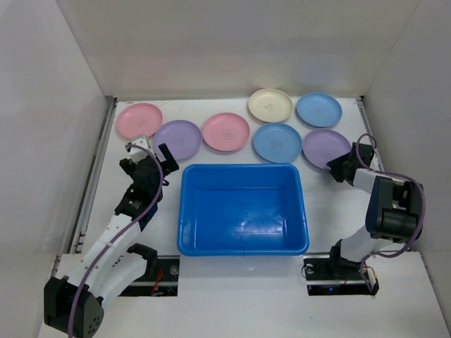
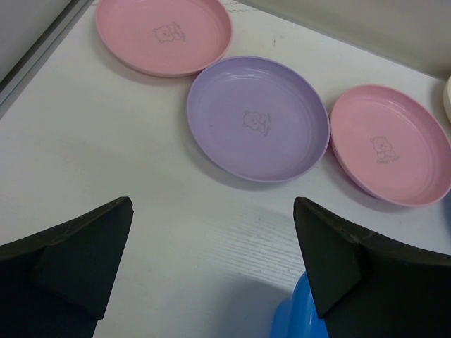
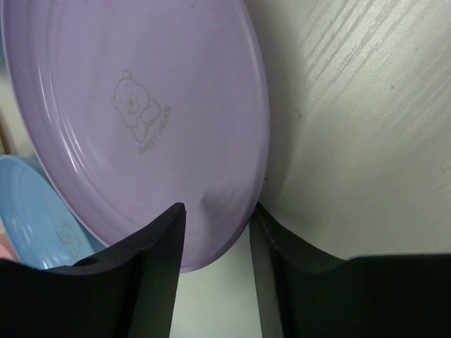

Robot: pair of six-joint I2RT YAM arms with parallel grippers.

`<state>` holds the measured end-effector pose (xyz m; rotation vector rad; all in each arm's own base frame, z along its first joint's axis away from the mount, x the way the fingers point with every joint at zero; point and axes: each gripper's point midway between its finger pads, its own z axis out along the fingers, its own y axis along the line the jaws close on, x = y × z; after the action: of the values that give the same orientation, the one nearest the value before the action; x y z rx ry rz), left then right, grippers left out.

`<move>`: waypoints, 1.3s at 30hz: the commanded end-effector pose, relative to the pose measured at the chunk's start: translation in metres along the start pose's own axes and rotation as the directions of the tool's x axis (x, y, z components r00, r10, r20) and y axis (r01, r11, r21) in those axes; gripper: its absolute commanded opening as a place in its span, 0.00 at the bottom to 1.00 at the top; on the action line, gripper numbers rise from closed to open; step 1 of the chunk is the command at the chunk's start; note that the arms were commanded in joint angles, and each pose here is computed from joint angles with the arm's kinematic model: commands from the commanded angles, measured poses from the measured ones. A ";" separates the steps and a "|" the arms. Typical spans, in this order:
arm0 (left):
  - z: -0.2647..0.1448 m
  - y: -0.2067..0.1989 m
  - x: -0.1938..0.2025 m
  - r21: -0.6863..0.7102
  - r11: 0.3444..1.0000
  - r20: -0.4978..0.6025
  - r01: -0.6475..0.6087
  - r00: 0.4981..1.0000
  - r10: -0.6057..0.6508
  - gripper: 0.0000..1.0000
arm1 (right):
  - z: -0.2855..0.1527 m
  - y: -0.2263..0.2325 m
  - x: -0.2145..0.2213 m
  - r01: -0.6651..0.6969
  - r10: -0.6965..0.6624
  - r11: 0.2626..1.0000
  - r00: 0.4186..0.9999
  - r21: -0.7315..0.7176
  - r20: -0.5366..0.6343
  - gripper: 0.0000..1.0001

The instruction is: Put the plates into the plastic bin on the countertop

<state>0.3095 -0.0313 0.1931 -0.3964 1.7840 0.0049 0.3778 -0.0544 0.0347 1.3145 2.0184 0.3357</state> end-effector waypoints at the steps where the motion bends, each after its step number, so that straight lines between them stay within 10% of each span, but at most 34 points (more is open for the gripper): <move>1: -0.001 -0.001 -0.009 -0.001 1.000 0.035 0.024 0.999 -0.024 1.00 | 0.005 0.009 -0.005 -0.047 0.048 0.997 0.999 -0.066 0.009 0.42; 12: -0.001 0.000 -0.009 -0.003 1.000 0.034 0.025 0.999 -0.025 1.00 | 0.001 0.004 -0.006 -0.084 0.086 0.992 0.996 -0.091 0.018 0.04; 25: 0.000 -0.001 -0.007 -0.002 1.000 0.030 0.020 0.999 -0.020 1.00 | -0.151 0.061 -0.054 0.007 0.110 0.929 0.949 -0.370 0.295 0.00; 32: 0.000 -0.001 -0.006 0.001 1.000 0.034 0.018 0.999 -0.019 1.00 | -0.226 0.128 0.019 0.269 -0.177 0.791 0.960 -0.549 0.216 0.01; 39: 0.000 -0.002 -0.006 0.005 1.000 0.042 0.003 0.999 -0.004 1.00 | -0.249 0.117 0.133 0.490 -0.565 0.631 0.822 -0.602 0.076 0.02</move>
<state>0.3093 -0.0321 0.1896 -0.3912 1.7847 0.0068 0.2798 0.1408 0.2338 0.4087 1.9444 0.7635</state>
